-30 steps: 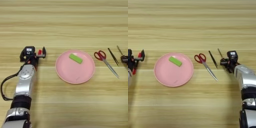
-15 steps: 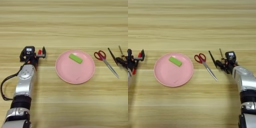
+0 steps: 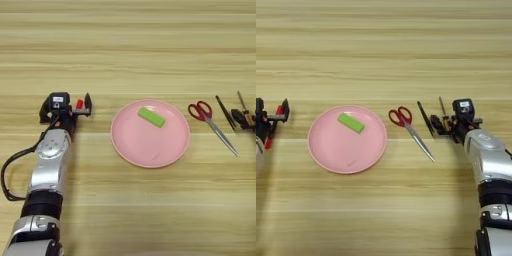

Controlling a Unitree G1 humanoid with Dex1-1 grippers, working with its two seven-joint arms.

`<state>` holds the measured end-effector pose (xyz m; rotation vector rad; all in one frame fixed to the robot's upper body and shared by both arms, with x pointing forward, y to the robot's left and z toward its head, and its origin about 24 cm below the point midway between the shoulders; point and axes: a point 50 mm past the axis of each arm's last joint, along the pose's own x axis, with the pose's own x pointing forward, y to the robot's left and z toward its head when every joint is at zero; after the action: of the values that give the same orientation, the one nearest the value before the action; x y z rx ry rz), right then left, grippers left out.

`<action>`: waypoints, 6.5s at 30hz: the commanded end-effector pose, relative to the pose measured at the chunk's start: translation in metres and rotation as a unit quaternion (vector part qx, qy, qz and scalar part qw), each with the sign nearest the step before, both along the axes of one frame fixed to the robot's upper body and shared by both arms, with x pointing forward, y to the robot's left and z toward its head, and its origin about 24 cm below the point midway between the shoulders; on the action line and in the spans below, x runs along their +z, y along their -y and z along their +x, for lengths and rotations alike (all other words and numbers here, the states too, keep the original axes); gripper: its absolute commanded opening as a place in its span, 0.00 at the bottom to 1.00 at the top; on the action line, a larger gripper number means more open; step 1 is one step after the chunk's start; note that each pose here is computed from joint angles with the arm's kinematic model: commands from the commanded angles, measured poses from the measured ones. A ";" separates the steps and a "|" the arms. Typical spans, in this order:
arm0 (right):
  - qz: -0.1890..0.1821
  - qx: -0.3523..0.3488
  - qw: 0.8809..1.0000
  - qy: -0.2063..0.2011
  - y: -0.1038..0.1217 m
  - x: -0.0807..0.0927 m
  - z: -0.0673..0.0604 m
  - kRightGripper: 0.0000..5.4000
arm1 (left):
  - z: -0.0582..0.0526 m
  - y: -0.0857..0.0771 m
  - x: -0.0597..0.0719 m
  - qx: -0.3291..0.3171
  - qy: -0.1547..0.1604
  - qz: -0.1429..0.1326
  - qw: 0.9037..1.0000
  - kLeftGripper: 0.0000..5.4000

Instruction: Move the objects on the table

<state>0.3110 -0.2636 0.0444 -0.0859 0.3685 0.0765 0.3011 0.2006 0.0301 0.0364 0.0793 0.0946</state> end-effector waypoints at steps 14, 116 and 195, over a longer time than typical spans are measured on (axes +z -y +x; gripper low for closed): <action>-0.047 0.100 0.989 0.094 -0.049 0.032 0.012 0.99 | 0.003 0.001 0.002 -0.004 0.002 0.001 1.000 1.00; -0.285 0.434 0.854 0.032 -0.175 0.014 0.014 0.99 | 0.000 0.003 -0.001 0.006 -0.001 -0.010 1.000 1.00; 0.003 -0.146 0.977 0.155 -0.029 0.026 0.056 0.99 | -0.039 0.075 0.052 -0.291 -0.038 -0.110 0.950 1.00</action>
<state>0.3636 -0.2384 0.0639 -0.0484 0.0879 -0.2276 0.2695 0.1342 0.0755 -0.1200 0.1437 -0.4317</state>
